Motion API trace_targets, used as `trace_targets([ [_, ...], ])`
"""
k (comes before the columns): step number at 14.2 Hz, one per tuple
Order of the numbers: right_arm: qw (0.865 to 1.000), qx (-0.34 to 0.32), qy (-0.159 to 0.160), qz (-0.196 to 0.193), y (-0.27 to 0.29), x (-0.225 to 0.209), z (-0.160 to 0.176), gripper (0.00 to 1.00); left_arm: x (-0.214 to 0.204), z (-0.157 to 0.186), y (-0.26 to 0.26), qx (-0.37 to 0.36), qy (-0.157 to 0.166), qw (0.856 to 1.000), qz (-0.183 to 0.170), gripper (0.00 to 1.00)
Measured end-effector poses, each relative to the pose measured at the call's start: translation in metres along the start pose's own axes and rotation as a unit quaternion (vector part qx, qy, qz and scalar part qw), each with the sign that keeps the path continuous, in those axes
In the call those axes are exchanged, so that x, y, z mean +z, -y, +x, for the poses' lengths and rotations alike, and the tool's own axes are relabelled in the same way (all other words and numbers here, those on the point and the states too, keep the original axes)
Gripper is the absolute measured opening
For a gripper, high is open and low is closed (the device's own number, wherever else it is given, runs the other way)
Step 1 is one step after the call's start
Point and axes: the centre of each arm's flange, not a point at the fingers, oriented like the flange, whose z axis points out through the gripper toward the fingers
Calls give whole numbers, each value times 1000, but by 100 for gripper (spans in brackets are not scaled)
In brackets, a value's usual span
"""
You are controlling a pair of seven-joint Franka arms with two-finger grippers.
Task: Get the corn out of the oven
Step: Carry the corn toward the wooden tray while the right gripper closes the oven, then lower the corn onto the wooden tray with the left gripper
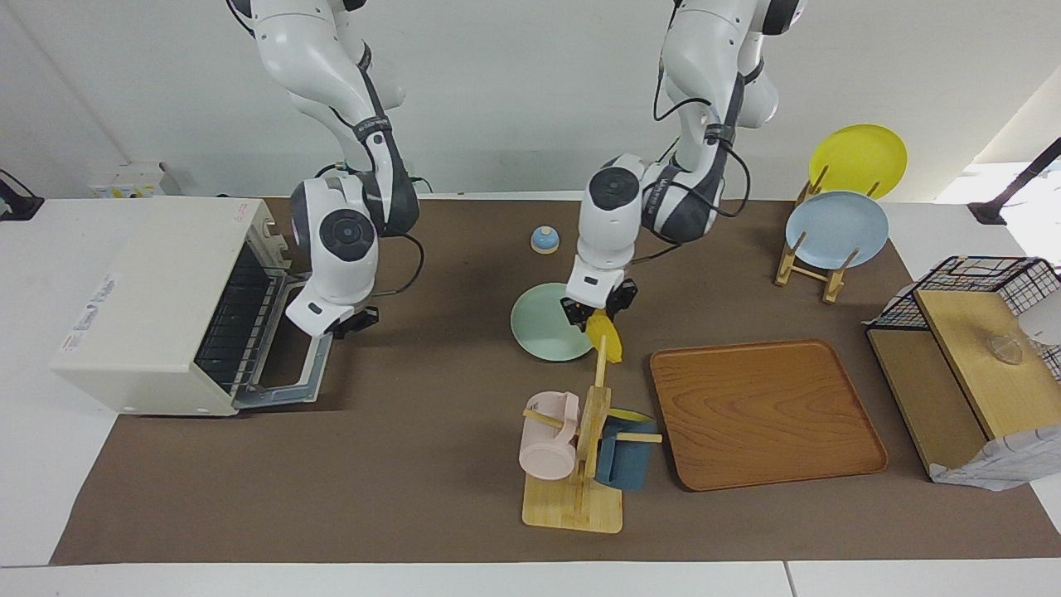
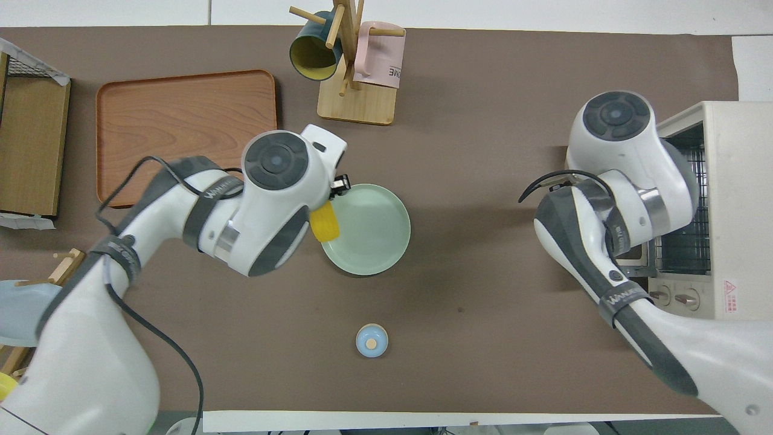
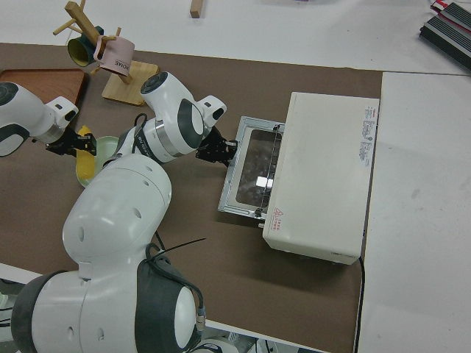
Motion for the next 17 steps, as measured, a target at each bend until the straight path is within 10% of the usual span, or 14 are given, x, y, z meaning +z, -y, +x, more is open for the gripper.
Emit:
trace_targets([
  [5, 990, 80, -57, 104, -142, -73, -61, 43, 14, 119, 179, 47, -10, 999, -18, 55],
  [10, 981, 80, -79, 158, -138, -187, -118, 97, 44, 170, 203, 88, -24, 996, -14, 55],
  [12, 981, 79, -70, 160, -142, -203, -129, 100, 53, 174, 201, 100, -28, 995, -14, 56],
  [17, 982, 75, -57, 164, -139, -192, -121, 100, 32, 178, 208, 95, -35, 995, -15, 100],
])
